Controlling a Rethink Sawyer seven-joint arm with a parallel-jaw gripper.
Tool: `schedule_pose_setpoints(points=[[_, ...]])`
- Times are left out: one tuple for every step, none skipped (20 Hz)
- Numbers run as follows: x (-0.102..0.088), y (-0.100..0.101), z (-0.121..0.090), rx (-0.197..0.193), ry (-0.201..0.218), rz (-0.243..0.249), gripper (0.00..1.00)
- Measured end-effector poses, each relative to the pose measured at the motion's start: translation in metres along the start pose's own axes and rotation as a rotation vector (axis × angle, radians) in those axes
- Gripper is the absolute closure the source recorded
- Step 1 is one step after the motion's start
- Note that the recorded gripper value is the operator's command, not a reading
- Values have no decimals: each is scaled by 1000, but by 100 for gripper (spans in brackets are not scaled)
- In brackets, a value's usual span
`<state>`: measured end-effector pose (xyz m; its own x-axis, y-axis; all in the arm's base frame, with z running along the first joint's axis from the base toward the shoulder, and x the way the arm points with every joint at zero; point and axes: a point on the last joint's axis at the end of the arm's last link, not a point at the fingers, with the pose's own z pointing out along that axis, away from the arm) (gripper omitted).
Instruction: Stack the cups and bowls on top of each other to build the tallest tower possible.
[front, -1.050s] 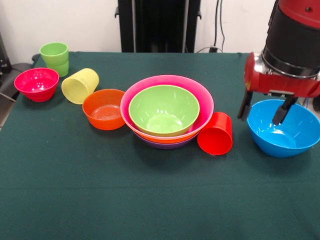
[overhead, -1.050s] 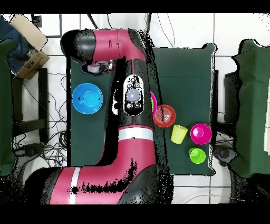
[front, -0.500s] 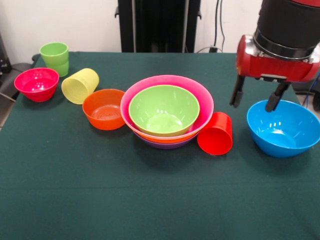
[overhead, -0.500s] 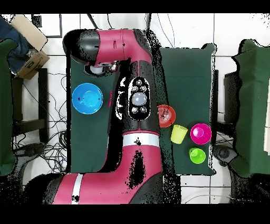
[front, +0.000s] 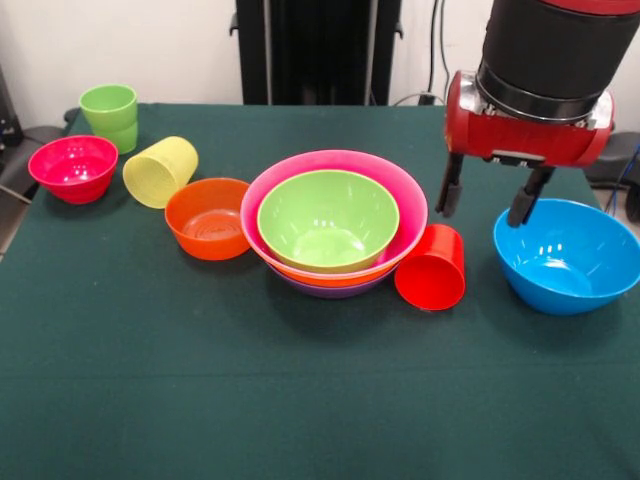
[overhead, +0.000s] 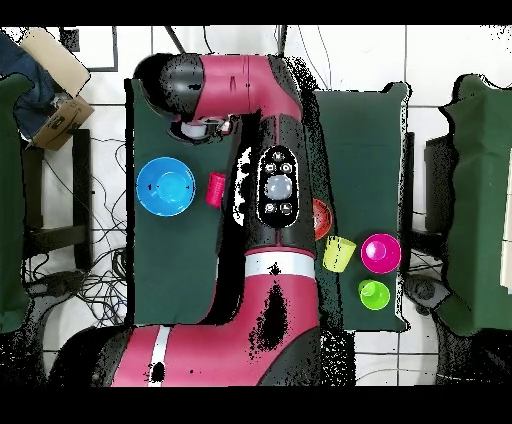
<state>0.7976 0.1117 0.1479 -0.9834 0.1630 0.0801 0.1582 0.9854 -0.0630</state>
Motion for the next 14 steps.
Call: schedule_pose_setpoints(points=[[0,0,2,-1,-4,-1,0],[1,1,4,-2,-10,-1,0],[2,1,8,-4,-19,-3,0],[3,2,10,-5,-26,-4,0],[4,3,13,-6,-33,-5,0],[5,4,18,-8,-43,-8,0],[7,5,22,-10,-52,-10,0],[8,6,26,-12,-60,-12,0],[11,8,32,-13,-70,-17,0],[13,10,34,-14,-74,-19,0],[14,11,36,-14,-77,-20,0],[16,13,39,-15,-82,-24,0],[17,14,41,-15,-84,-27,0],[21,18,45,-14,-85,-32,0]])
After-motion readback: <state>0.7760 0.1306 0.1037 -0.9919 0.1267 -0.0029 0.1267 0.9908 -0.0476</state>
